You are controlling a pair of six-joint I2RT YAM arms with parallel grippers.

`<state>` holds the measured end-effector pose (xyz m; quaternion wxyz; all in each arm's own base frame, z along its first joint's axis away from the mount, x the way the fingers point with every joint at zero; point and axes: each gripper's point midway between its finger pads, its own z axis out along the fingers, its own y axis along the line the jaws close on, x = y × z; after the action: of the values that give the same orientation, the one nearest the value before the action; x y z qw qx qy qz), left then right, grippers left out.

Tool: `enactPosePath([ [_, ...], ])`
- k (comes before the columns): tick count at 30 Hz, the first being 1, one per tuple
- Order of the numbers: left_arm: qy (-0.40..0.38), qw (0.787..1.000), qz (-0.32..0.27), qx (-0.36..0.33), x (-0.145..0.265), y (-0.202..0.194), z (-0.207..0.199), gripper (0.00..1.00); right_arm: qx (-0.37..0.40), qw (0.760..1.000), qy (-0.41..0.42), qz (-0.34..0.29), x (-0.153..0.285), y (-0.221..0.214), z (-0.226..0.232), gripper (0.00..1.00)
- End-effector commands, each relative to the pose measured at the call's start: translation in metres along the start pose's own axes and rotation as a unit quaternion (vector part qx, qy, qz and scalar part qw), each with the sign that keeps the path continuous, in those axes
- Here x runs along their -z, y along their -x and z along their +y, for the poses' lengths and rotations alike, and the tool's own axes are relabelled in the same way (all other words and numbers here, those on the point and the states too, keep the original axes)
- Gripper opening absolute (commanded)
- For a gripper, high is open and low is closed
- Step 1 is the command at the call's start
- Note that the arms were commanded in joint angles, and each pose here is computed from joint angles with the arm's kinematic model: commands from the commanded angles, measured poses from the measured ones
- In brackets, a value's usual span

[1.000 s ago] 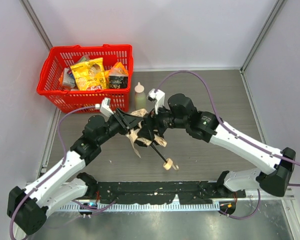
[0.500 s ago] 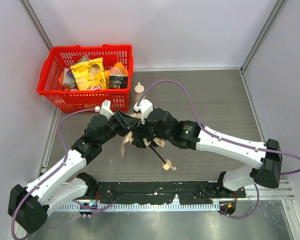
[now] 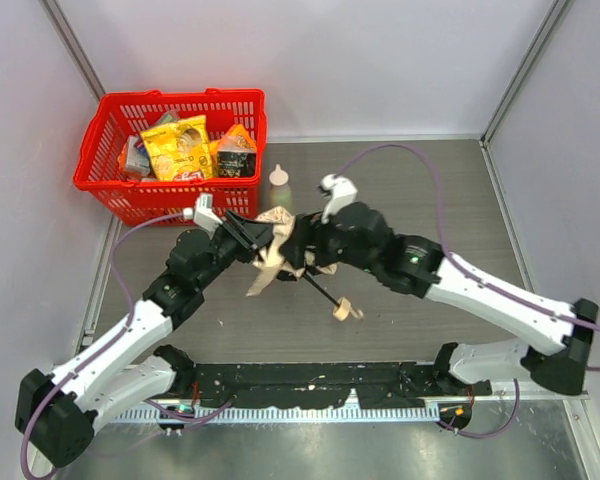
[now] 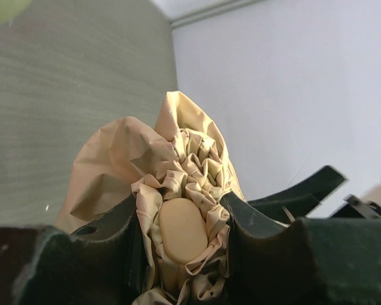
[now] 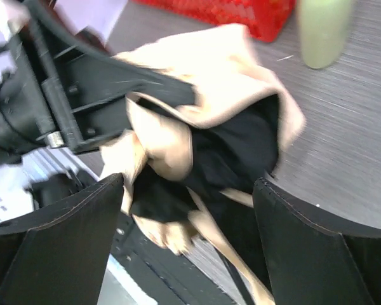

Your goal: Put away the umbrella

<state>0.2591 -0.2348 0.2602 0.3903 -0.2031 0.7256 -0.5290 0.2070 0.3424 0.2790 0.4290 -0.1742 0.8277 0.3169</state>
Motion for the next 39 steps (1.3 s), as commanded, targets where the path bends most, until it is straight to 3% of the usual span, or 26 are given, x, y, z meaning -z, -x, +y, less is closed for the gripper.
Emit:
enactPosePath([
  [1,-0.135,0.982,-0.128,0.023,0.015,0.059,-0.076,0.00,-0.178,0.981,0.006,-0.072,0.046,0.035,-0.026,0.87],
  [4,-0.137,0.974,-0.171,0.051,0.018,0.074,-0.072,0.00,-0.220,0.965,-0.039,-0.137,0.076,0.052,-0.061,0.88],
  [7,-0.163,0.960,-0.212,0.086,0.023,0.088,-0.073,0.00,-0.268,0.950,-0.059,-0.151,0.077,0.040,-0.089,0.89],
  [10,-0.177,0.956,-0.217,0.084,0.020,0.095,-0.084,0.00,-0.267,0.957,0.024,-0.114,0.066,0.037,-0.060,0.88],
  [12,-0.195,0.950,-0.227,0.089,0.022,0.099,-0.090,0.00,-0.270,0.956,-0.008,-0.111,0.066,0.028,-0.074,0.88],
  [17,-0.252,0.934,-0.234,0.099,0.030,0.109,-0.115,0.00,-0.332,0.922,-0.090,-0.178,0.087,0.029,-0.136,0.89],
  [20,-0.288,0.924,-0.228,0.106,0.037,0.110,-0.131,0.00,-0.393,0.897,-0.120,-0.160,0.078,0.012,-0.178,0.90],
  [23,-0.310,0.918,-0.219,0.116,0.042,0.110,-0.141,0.00,-0.454,0.884,-0.042,-0.102,0.057,-0.008,-0.177,0.88],
  [25,-0.326,0.912,-0.215,0.123,0.045,0.110,-0.146,0.00,-0.483,0.869,0.021,-0.105,0.049,-0.004,-0.173,0.86],
  [26,-0.337,0.909,-0.211,0.124,0.046,0.109,-0.150,0.00,-0.518,0.848,0.053,-0.101,0.045,-0.002,-0.166,0.85],
  [27,-0.349,0.906,-0.204,0.122,0.047,0.107,-0.155,0.00,-0.516,0.844,0.112,-0.095,0.041,0.000,-0.153,0.84],
  [28,-0.356,0.905,-0.200,0.121,0.046,0.107,-0.158,0.00,-0.553,0.817,0.146,-0.072,0.040,0.001,-0.138,0.82],
  [29,-0.369,0.901,-0.193,0.119,0.046,0.105,-0.163,0.00,-0.554,0.811,0.174,-0.073,0.037,0.007,-0.131,0.82],
  [33,-0.407,0.890,-0.165,0.120,0.040,0.098,-0.172,0.00,-0.600,0.772,0.211,-0.024,0.021,0.011,-0.085,0.83],
  [39,-0.426,0.884,-0.147,0.123,0.030,0.093,-0.174,0.00,-0.690,0.679,0.251,0.006,0.010,0.012,-0.040,0.85],
])
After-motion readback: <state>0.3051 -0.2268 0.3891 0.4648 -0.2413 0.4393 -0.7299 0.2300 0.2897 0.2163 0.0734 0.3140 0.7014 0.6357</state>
